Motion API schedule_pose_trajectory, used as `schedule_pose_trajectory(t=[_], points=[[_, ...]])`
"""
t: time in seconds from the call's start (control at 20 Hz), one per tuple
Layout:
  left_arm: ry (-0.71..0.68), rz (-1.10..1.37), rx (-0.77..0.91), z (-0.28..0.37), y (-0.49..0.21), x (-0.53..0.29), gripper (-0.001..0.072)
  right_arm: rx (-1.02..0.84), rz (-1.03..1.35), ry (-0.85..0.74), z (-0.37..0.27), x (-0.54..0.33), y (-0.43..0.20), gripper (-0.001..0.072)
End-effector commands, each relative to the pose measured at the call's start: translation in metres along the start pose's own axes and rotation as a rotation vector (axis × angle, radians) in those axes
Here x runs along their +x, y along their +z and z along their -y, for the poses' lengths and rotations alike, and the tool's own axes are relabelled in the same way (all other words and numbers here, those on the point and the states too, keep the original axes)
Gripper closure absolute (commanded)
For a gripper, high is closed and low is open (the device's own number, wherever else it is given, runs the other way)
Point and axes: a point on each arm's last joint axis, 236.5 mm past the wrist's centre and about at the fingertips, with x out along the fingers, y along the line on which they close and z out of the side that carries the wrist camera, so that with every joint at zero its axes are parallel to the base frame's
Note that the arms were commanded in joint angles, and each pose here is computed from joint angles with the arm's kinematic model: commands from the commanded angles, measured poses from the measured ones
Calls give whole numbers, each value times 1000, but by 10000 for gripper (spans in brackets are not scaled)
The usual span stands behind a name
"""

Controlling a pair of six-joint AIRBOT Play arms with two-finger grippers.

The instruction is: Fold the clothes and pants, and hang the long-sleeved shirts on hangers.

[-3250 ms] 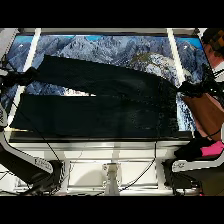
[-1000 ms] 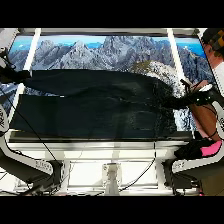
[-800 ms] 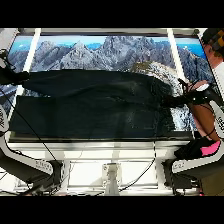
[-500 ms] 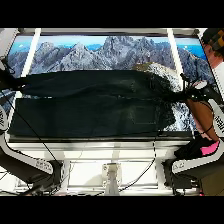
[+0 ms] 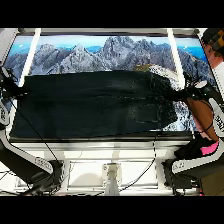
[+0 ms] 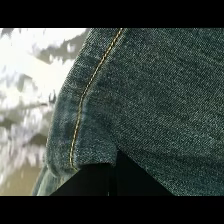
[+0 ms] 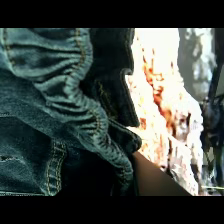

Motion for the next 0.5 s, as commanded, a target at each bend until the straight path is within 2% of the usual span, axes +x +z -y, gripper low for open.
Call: schedule_pose_trajectory(t=[0.0, 0.15, 0.2, 0.3, 0.35, 0.45], points=[[-13, 50, -3, 4, 13, 5, 688, 10, 2, 3, -1, 0, 1, 679], [-17, -37, -3, 5, -8, 5, 685, 24, -16, 11, -3, 0, -4, 678], [-16, -64, -3, 5, -14, 5, 630, 24, -21, 13, -4, 0, -5, 646], [-16, -79, -3, 5, -18, 5, 207, 24, -30, 17, -5, -1, -7, 374], [-16, -85, -3, 5, -19, 4, 137, 24, -36, 20, -6, -1, -8, 334], [-15, -82, -4, 4, -19, 1, 137, 18, -43, 25, -8, -5, -10, 334]])
